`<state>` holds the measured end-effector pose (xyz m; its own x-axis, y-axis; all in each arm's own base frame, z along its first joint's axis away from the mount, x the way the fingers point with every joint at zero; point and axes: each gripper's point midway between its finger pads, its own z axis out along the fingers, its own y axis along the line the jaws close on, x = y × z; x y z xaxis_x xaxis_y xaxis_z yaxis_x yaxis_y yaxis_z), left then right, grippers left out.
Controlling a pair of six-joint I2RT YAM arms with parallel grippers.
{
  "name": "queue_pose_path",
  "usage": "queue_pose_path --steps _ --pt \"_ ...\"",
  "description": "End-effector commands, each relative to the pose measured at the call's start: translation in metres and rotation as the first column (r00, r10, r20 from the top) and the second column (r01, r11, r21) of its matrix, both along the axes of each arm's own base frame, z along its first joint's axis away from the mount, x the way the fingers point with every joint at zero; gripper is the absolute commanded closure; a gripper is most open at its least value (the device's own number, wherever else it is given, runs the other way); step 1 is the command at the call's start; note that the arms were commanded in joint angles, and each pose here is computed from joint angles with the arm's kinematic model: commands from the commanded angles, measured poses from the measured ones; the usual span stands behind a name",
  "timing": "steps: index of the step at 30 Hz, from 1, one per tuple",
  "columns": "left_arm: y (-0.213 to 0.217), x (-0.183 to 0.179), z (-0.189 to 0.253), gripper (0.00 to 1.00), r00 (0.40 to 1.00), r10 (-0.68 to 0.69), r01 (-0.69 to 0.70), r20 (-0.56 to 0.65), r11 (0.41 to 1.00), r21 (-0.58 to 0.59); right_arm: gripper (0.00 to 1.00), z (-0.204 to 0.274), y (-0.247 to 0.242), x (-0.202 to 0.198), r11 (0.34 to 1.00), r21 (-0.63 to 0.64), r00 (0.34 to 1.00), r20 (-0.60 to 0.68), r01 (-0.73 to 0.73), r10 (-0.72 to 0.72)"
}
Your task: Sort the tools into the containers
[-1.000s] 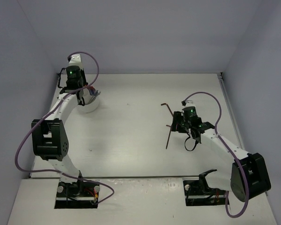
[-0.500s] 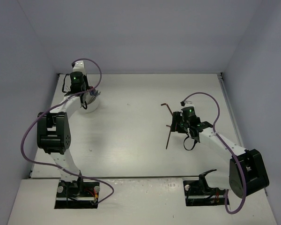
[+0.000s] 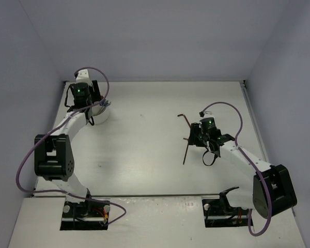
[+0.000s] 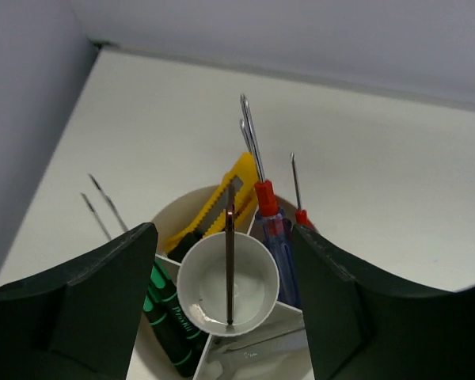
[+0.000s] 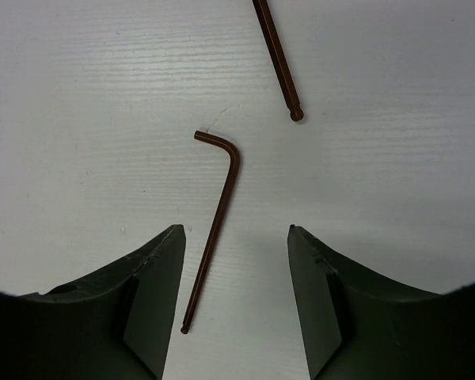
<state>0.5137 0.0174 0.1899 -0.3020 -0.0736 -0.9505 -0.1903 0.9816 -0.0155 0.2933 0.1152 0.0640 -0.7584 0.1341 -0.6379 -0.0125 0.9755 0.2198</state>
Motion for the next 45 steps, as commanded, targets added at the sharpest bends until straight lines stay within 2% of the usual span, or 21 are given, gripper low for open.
queue_pose_path --steps 1,5,9,12,19,27,32,34,39,45 --pt "-0.003 -0.023 0.124 0.34 0.973 0.008 -0.007 0.23 1.0 -0.007 0.51 0.012 0.01 0.015 0.999 0.048 1.0 0.021 0.014 -0.015" --pt "-0.01 -0.053 0.145 0.33 0.982 0.002 0.006 0.189 0.999 -0.042 0.56 -0.002 0.015 0.011 0.999 0.036 0.999 -0.034 0.024 -0.022" --pt "-0.038 -0.087 0.128 0.33 0.997 -0.071 0.068 -0.021 0.991 -0.116 0.57 -0.018 0.025 0.004 1.0 0.001 0.995 -0.097 0.019 -0.019" --pt "-0.06 -0.114 0.113 0.33 0.983 -0.155 0.138 -0.101 0.977 -0.162 0.6 -0.03 0.028 -0.002 0.998 -0.064 0.989 -0.143 0.028 -0.037" --pt "-0.077 -0.167 0.103 0.33 0.967 -0.239 0.215 -0.083 0.95 -0.228 0.66 -0.046 0.025 -0.018 0.985 -0.163 0.968 -0.235 0.052 -0.09" --pt "-0.082 -0.189 0.063 0.33 0.948 -0.278 0.233 -0.158 0.939 -0.254 0.74 -0.064 0.03 -0.042 0.98 -0.197 0.936 -0.336 0.037 -0.103" --pt "-0.092 -0.194 0.065 0.33 0.932 -0.329 0.278 -0.15 0.917 -0.287 0.89 -0.074 0.037 -0.05 0.98 -0.2 0.918 -0.386 0.013 -0.092" --pt "-0.097 -0.196 0.065 0.33 0.927 -0.347 0.29 -0.143 0.904 -0.313 0.99 -0.072 0.044 -0.046 0.981 -0.195 0.923 -0.378 -0.005 -0.07" --pt "-0.125 -0.205 0.062 0.33 0.887 -0.442 0.348 -0.137 0.832 -0.431 1.0 -0.049 0.079 -0.032 0.978 -0.18 0.957 -0.286 -0.107 0.052" --pt "-0.18 -0.216 0.062 0.33 0.823 -0.561 0.43 -0.087 0.716 -0.549 1.0 0.005 0.146 -0.007 0.962 -0.086 0.965 -0.067 -0.258 0.253"
